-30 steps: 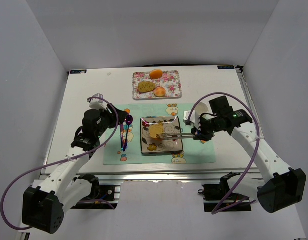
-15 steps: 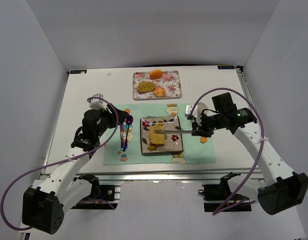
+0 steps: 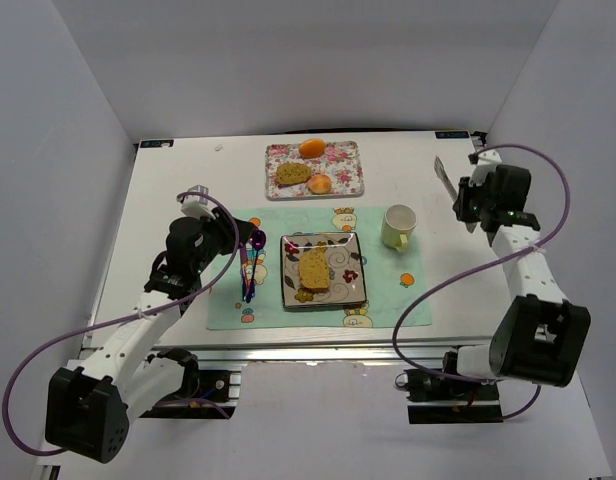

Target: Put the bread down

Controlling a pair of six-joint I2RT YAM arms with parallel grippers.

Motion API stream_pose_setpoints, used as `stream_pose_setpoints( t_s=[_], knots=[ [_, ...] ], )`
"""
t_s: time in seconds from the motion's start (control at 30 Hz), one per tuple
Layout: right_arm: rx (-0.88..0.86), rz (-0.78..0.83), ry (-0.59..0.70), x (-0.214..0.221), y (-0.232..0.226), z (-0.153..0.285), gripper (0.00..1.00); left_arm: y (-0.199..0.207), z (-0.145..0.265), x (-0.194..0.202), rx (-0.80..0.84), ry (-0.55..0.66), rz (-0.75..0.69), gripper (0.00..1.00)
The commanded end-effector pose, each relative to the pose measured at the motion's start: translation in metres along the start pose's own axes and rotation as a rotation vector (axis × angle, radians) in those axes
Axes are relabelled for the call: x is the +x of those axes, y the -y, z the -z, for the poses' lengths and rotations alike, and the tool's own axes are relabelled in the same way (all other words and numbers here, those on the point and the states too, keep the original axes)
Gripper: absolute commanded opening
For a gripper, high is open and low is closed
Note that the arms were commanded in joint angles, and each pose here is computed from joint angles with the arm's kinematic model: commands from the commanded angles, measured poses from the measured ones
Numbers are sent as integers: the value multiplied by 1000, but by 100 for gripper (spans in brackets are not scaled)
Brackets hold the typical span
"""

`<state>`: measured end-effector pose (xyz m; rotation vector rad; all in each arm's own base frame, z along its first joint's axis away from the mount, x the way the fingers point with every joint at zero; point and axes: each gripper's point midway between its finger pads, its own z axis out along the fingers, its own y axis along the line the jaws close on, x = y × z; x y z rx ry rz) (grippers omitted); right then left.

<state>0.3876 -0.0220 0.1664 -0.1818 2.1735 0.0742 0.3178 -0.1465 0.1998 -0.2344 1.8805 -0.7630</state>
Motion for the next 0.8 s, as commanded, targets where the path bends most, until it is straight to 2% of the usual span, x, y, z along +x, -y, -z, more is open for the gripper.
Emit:
stream_pose_setpoints(
  t_s=[0.0,0.13,0.23,0.3,0.43,0.5,0.63,0.67,0.7,0.77],
  knots=[
    [158,-118,-26,35,25,-27,0,12,0,-12,45,28,1,42],
    [160,-143,-82,72,29,-41,0,12,-1,-12,39,14,-12,43],
    [161,-135,-110,87,36,-46,11,10,-2,-9,33,7,-11,44],
    [144,-132,-147,97,41,-48,31,10,-3,-9,36,8,-3,48],
    [104,-129,-212,105,47,-49,59,11,-4,-10,38,12,7,55],
    [107,-107,-241,101,52,-47,65,11,-4,-11,36,8,-2,56],
    [157,-72,-249,82,65,-40,67,10,-3,-10,29,-1,-14,56],
    [161,-57,-239,74,67,-37,82,10,-3,-10,29,-1,-12,56],
    [164,-40,-211,62,68,-32,87,10,-3,-10,29,0,-10,56],
    [145,8,-119,28,67,-22,88,11,-3,-11,30,3,-7,56]
  ],
)
